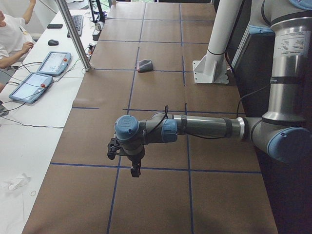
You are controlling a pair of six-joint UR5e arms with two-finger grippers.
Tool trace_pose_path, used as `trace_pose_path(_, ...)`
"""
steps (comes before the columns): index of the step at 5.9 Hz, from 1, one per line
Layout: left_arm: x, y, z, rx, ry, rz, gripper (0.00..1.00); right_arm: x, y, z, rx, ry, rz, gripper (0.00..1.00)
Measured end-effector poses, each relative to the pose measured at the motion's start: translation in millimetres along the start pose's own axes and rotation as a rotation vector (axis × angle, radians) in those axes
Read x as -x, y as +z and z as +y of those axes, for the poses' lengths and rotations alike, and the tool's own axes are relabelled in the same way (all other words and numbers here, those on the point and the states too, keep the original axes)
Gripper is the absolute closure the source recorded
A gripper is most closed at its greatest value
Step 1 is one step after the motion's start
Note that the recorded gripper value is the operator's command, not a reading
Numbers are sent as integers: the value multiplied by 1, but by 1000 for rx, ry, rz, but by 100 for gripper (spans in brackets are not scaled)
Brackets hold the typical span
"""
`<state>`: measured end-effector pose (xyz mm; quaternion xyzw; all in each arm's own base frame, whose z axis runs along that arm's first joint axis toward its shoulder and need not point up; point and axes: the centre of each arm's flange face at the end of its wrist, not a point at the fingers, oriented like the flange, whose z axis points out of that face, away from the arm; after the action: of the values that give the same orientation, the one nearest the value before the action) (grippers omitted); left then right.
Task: Fold towel twice with both arms
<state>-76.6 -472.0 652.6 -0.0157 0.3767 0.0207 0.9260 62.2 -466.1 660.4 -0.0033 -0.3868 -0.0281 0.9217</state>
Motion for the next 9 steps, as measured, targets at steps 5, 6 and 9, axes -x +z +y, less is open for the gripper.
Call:
trace_pose_path(5, 12, 14, 9, 22, -14, 1, 0, -5, -3, 1, -6, 13, -1, 0)
trace_pose_path(6, 12, 14, 9, 21, -12, 0, 0, -5, -3, 0, -8, 12, -1, 0)
trace_pose_path(9, 12, 14, 9, 19, -10, -1, 0, -4, -4, -1, -9, 11, -2, 0)
